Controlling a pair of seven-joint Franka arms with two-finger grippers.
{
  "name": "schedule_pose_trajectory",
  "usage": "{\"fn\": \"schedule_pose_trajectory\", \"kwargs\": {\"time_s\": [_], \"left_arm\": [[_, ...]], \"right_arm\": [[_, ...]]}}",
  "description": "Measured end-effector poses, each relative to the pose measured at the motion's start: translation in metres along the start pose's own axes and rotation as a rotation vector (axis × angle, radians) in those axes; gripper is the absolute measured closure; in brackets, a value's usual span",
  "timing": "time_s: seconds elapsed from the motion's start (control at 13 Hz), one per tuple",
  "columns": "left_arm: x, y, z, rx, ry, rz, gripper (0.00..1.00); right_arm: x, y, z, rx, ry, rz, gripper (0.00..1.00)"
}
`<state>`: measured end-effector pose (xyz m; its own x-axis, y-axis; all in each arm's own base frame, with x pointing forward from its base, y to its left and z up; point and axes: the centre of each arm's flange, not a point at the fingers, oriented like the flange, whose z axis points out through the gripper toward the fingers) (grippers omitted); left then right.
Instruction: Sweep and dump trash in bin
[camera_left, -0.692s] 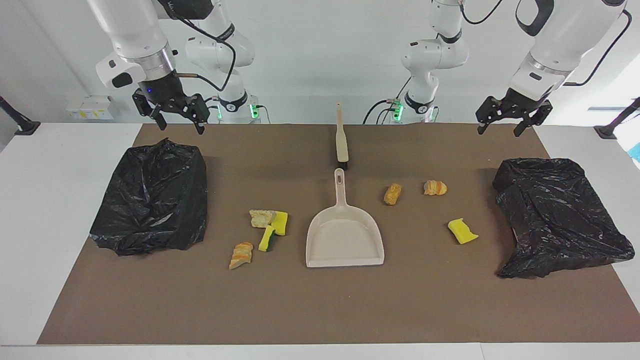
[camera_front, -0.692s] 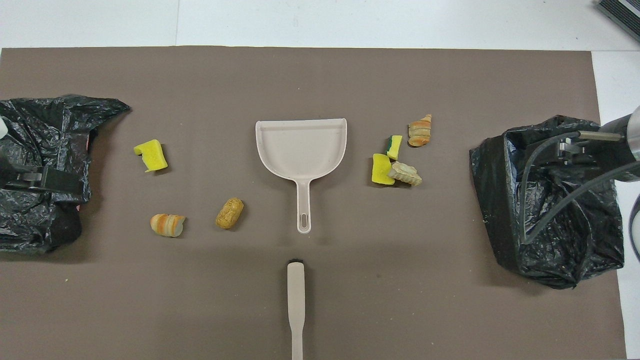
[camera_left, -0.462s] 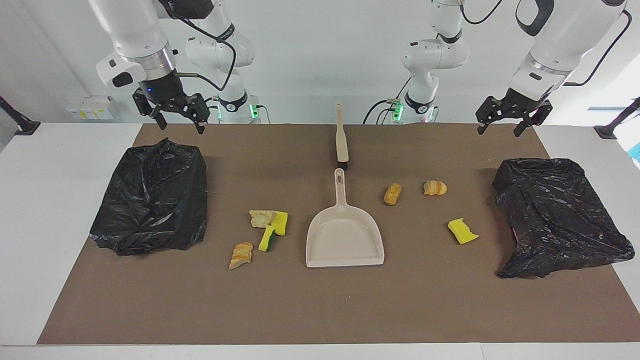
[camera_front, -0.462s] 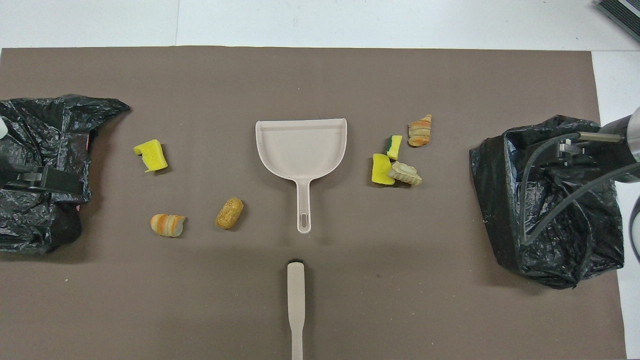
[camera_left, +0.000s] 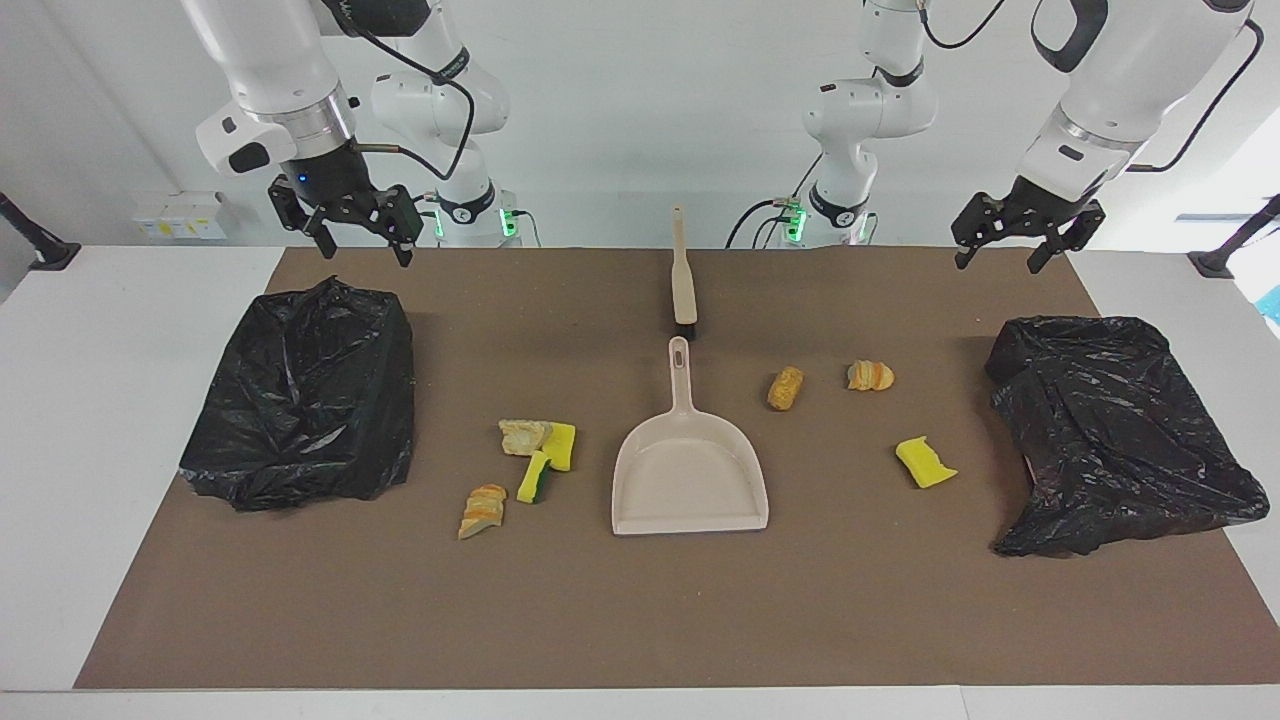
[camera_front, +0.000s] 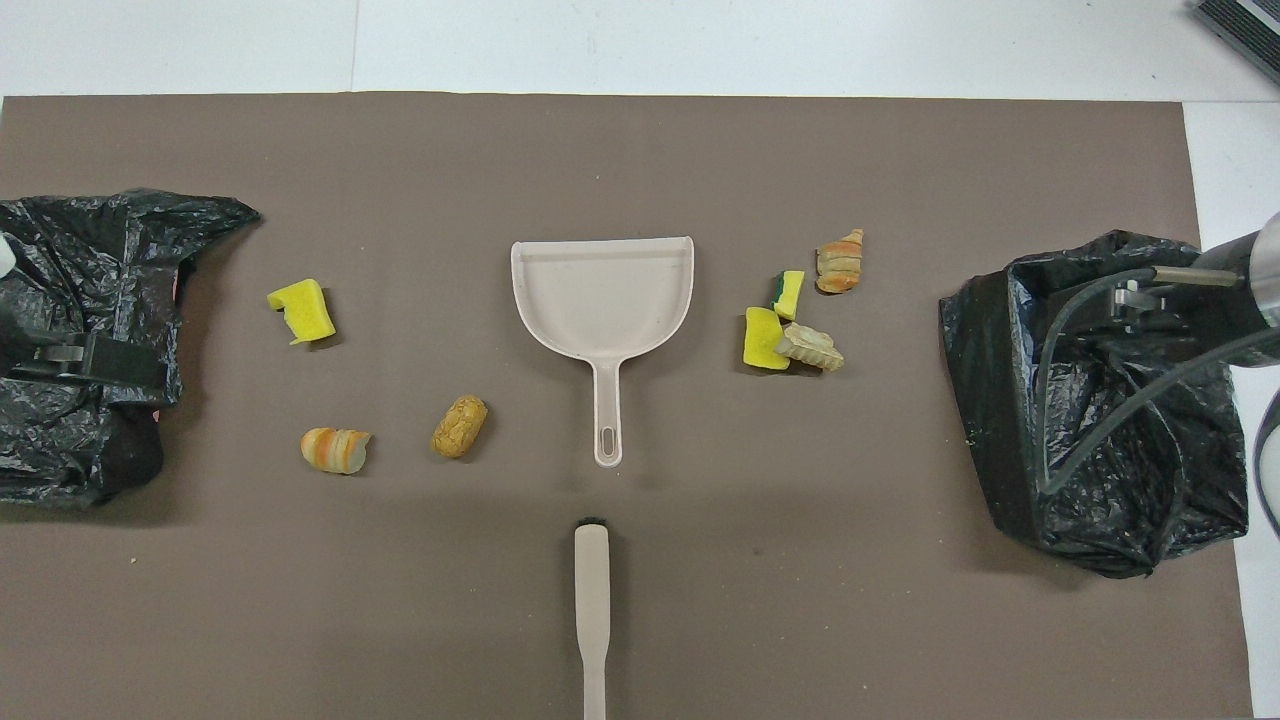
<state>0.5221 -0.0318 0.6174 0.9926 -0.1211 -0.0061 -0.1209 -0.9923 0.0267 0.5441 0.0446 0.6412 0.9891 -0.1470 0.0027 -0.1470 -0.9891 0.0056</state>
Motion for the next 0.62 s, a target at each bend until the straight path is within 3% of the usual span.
{"fn": "schedule_pose_trajectory", "kwargs": {"time_s": [0.62], "left_arm": [[0.0000, 0.0000, 0.0000, 0.000, 0.000, 0.000, 0.00]], "right_arm": [[-0.0004, -0.0016, 0.0000, 0.000, 0.000, -0.003, 0.00]]}}
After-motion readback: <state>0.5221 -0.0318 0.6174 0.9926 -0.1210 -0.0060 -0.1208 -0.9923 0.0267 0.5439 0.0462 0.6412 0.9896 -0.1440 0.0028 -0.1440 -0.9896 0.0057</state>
